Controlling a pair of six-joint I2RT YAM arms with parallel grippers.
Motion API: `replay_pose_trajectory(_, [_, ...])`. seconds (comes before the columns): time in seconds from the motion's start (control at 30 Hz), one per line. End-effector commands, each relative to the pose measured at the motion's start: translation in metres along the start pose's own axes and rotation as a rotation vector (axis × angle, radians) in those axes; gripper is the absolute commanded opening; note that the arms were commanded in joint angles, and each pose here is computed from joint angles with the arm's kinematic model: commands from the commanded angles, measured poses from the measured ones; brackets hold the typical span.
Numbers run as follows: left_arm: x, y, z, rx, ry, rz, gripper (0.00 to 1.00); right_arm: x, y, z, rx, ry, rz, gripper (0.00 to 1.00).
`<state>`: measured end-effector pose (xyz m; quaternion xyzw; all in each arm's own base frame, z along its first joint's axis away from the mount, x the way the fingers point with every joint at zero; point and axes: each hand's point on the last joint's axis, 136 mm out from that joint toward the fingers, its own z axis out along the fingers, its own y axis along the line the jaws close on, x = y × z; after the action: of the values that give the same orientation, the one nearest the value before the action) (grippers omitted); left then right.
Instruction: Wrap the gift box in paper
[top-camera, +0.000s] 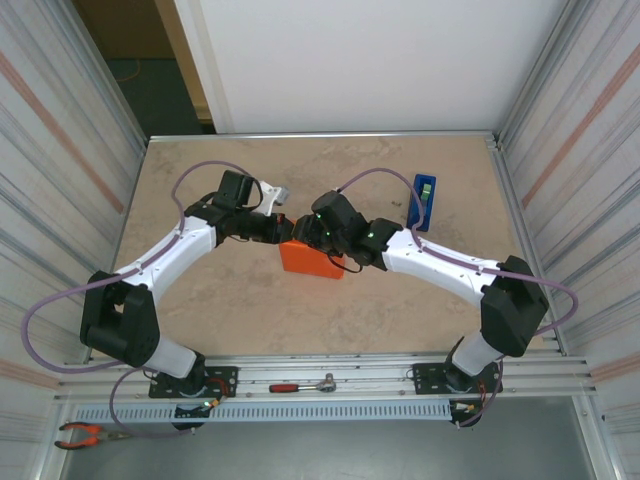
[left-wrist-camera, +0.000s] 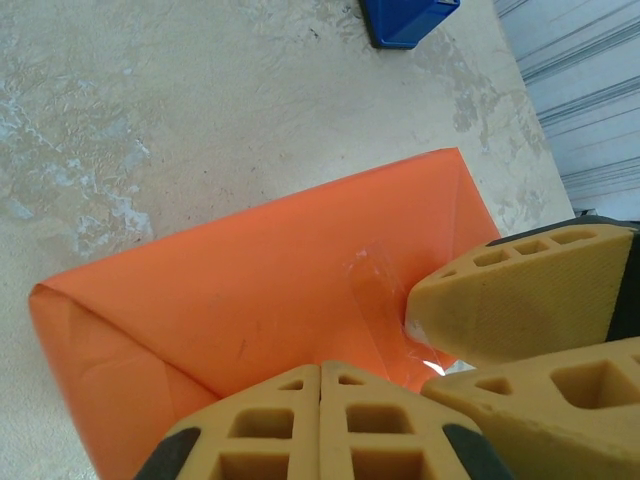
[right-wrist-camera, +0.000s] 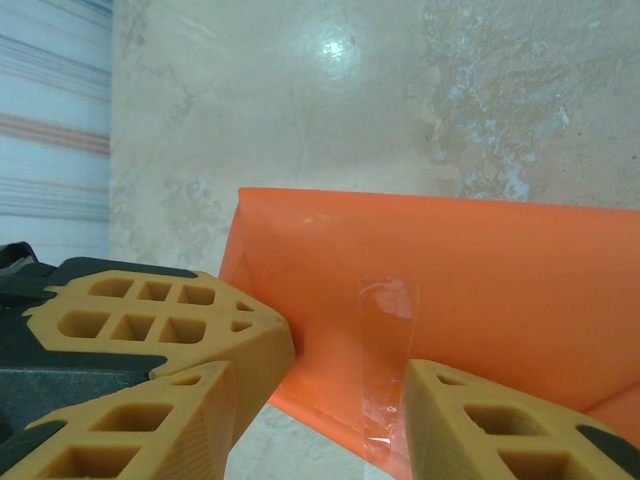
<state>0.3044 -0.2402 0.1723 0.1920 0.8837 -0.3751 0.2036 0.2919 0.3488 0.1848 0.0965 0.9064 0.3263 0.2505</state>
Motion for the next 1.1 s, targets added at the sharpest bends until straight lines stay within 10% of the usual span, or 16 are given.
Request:
replay_pose_trajectory(0.0, [0.035,0.013,0.015,-0.039,0.106,-0.037,0.0,0.048,-0.033,0.015,0.124,0.169,-0.098,0.46])
replay_pose_trajectory(1.07, [0.035,0.011,0.015,-0.035,0.106,-0.034,0.0,0.054,-0.021,-0.003,0.13,0.193,-0.228,0.57])
